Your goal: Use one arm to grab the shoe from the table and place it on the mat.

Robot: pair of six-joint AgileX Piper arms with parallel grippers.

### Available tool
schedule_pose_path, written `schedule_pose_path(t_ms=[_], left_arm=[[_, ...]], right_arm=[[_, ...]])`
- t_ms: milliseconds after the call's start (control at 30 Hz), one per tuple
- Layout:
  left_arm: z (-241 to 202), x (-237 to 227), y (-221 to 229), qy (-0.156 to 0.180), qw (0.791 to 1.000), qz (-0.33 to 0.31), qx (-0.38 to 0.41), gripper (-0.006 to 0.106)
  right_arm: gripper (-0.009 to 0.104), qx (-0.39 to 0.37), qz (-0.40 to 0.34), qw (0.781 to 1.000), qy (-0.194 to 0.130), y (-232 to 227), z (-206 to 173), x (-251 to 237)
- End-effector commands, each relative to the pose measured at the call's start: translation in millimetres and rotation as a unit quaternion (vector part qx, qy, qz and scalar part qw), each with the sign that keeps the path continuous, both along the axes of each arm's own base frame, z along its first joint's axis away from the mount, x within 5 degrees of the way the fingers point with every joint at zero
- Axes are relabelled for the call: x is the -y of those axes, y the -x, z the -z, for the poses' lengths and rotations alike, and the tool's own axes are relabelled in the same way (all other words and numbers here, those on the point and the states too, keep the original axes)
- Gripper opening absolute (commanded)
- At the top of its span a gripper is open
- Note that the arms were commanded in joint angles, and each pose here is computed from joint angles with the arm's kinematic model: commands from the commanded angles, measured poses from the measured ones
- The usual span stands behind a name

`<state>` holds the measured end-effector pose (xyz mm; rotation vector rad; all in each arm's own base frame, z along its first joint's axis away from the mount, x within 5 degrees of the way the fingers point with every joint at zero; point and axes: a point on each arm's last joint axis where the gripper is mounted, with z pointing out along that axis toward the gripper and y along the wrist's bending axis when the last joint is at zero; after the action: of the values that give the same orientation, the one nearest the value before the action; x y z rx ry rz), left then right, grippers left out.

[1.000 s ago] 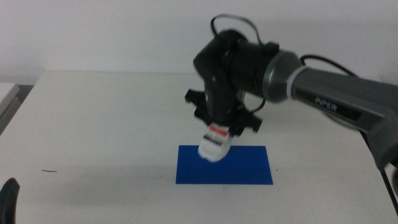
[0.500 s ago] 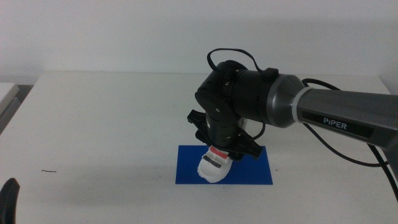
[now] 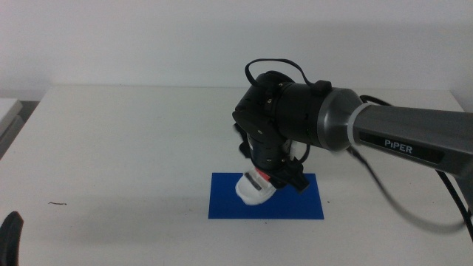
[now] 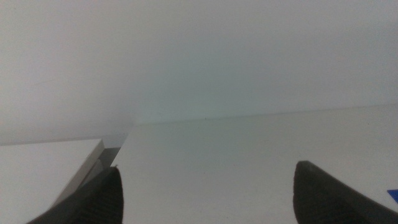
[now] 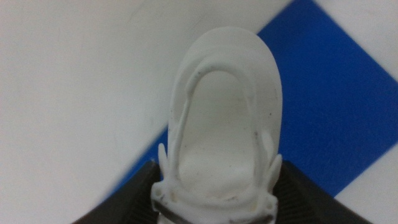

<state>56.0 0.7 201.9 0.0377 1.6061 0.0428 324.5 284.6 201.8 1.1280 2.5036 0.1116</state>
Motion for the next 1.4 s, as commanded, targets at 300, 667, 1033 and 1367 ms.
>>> schedule_pose_path(t_ms=[300,667,1033,1367], left_arm=[[-0.8,0.2,-0.4,0.003,1.0,0.001,0.004,0.094],[-0.8,0.2,-0.4,0.003,1.0,0.001,0.004,0.094],[-0.8,0.2,-0.4,0.003,1.0,0.001,0.004,0.094],[-0.8,0.2,-0.4,0.003,1.0,0.001,0.004,0.094]], right_arm=[[0.005,-0.071,0.249,0.961,-0.101,-10.1,0.1,28.0],[0.002,-0.101,0.28,0.94,-0.164,-22.8,5.9,22.5],[0.003,-0.127,0.301,0.931,-0.161,-30.2,26.1,22.5],[0.075,-0.116,0.293,0.932,-0.18,-33.3,25.4,19.6]])
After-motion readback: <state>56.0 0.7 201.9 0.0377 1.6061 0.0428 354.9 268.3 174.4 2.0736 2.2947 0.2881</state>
